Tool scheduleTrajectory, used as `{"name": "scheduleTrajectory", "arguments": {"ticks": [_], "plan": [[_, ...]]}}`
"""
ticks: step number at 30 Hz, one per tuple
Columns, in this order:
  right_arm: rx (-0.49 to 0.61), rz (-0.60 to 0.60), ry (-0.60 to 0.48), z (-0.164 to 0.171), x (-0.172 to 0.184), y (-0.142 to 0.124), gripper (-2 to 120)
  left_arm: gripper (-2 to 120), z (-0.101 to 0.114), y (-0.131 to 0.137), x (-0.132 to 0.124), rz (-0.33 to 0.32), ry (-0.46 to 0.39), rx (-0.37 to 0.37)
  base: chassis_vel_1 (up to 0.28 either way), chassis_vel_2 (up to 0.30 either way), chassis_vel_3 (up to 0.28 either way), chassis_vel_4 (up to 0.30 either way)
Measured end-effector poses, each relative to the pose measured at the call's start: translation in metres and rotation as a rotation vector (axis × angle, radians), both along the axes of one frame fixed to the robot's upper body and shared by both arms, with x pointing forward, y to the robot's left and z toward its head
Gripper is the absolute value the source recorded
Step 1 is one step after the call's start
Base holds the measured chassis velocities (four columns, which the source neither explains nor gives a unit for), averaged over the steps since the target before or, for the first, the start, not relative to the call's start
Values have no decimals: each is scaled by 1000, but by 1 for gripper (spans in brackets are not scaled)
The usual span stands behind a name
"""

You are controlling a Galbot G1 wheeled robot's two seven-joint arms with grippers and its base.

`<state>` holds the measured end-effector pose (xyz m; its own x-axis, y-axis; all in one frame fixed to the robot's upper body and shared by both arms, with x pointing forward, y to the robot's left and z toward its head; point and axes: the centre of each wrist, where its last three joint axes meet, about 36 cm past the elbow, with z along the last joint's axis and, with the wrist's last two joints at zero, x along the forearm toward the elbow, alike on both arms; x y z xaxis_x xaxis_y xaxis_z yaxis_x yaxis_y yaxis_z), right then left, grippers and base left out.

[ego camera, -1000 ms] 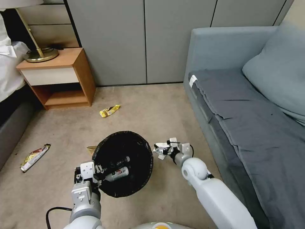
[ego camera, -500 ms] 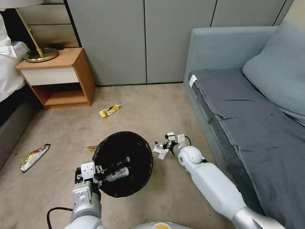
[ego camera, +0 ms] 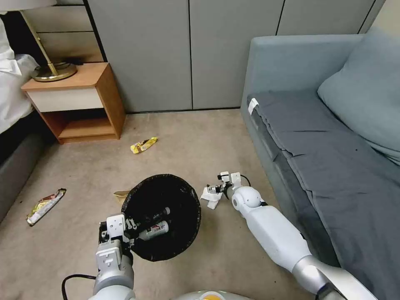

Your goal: Pick up the trash bin, then pick up the garbage from the floor and place it into the trash bin.

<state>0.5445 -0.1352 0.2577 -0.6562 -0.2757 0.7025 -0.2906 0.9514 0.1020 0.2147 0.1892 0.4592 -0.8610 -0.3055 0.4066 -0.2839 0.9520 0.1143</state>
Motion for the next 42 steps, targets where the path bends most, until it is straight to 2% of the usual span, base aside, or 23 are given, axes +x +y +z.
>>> {"name": "scheduleTrajectory", "arguments": {"ticks": [18,42], "plan": [[-33,-43,48,-24,11,3,100,1,-1,-1,-2,6,0,7,0,0,0,0],[-58,-43,108,-58,-2,7,100,1,0,-2,-6,8,3,14,0,0,0,0]]}}
